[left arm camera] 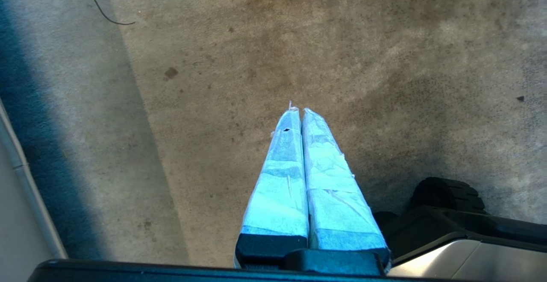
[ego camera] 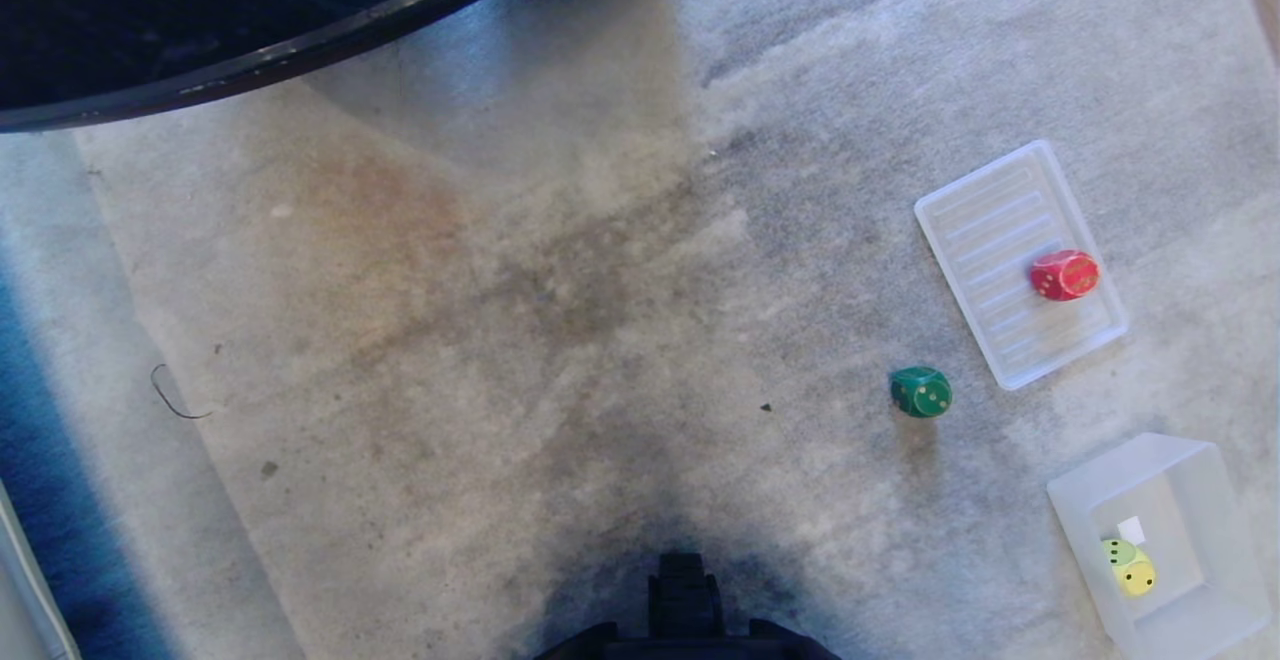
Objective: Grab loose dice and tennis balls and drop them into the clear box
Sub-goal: Pick up toys out of the box
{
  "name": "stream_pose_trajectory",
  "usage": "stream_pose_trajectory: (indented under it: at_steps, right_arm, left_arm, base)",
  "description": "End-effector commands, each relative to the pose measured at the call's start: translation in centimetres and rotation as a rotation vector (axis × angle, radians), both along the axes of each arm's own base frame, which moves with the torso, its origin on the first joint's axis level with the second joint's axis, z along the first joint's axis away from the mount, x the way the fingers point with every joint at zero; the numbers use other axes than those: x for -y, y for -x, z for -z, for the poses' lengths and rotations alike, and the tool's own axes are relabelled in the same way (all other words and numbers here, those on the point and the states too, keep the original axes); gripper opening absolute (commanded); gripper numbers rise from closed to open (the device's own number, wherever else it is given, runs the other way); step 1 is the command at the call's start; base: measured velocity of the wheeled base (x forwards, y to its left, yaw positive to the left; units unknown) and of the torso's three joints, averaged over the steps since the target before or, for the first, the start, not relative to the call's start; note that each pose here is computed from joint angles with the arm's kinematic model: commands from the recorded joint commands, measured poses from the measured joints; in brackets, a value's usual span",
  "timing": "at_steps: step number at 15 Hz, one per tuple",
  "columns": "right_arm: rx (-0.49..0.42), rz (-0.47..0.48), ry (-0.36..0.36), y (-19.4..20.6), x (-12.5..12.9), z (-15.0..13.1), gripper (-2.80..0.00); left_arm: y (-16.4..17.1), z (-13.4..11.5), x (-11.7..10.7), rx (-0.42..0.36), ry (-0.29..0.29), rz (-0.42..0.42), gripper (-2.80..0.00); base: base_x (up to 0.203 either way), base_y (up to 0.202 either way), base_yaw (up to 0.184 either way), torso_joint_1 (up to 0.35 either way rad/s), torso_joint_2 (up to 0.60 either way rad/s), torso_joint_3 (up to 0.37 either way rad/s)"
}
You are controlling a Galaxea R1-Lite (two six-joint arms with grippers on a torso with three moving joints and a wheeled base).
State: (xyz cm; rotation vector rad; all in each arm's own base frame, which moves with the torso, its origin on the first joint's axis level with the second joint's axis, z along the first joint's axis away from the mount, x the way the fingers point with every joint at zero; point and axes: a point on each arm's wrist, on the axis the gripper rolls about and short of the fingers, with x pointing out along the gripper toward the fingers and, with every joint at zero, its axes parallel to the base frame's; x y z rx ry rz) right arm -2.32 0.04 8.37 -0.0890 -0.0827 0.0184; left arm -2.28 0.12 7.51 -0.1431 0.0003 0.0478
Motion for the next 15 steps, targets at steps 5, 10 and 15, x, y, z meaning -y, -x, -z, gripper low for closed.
stream_pose_trajectory:
  at_steps: [5,10,15]
  right_arm:
    - [0.044,0.011,-0.047,0.5,0.0,-2.2,-2.80]
    - [-0.170,0.035,-0.139,-2.3,0.0,-9.9,-2.80]
    - [-0.433,0.066,-0.200,-9.1,0.2,-10.8,-2.80]
  left_arm:
    - [0.0,0.0,0.0,0.001,0.003,-0.001,-2.80]
    - [0.0,0.0,0.0,0.001,0.003,-0.001,-2.80]
    - [0.0,0.0,0.0,0.001,0.003,-0.001,-2.80]
  base:
    - [0.000,0.000,0.000,0.000,0.00,0.000]
    - [0.000,0.000,0.000,0.000,0.00,0.000]
    - [0.000,0.000,0.000,0.000,0.00,0.000]
